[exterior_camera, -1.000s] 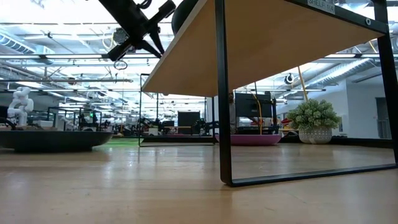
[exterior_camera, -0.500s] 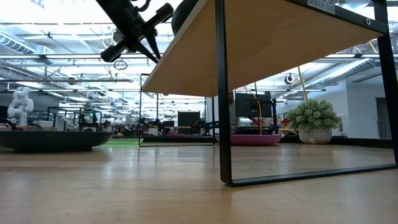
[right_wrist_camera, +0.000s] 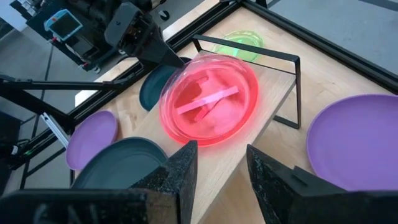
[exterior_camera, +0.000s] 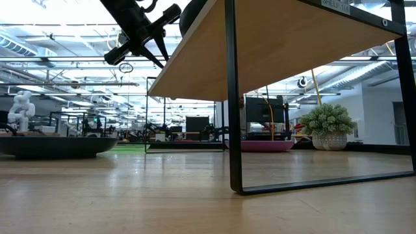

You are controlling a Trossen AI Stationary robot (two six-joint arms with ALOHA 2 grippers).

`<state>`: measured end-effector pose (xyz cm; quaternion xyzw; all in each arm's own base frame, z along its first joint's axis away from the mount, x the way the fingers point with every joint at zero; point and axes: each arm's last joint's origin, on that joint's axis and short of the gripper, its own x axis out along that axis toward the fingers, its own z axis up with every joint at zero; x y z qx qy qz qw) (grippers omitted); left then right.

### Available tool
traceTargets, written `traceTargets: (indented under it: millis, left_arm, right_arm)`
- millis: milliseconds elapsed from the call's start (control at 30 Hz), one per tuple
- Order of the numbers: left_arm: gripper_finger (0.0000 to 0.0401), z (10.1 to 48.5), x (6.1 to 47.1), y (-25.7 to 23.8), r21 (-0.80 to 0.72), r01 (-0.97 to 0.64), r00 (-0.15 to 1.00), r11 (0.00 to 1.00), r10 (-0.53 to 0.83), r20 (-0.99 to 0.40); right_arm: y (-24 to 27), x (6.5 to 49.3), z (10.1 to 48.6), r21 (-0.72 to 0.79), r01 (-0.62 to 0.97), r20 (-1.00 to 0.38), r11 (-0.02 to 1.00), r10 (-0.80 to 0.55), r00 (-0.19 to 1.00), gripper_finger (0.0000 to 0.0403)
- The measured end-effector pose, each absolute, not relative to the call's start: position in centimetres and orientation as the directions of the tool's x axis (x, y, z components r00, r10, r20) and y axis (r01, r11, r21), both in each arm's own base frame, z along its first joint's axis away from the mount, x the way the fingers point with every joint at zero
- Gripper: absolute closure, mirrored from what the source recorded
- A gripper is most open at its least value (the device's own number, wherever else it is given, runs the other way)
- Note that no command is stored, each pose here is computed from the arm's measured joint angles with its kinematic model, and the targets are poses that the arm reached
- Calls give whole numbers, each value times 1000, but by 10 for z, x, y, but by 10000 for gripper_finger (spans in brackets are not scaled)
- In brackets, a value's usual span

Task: Place and stack plates onto a shelf
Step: Stack the pink plate on top of the pink plate on the shelf, then stack the bottom purple plate on top of the black plate on the shelf

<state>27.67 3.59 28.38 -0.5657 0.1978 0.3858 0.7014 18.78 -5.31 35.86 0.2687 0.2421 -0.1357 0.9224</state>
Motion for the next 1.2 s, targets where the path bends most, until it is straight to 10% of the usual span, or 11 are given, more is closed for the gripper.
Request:
traceTargets:
  millis: [1200]
  left_arm:
    - [338,301,264,2,-669,-715,699,204,216,-682]
  right_arm:
    - [-48,185,354,622,401,-554,672,17,832,282]
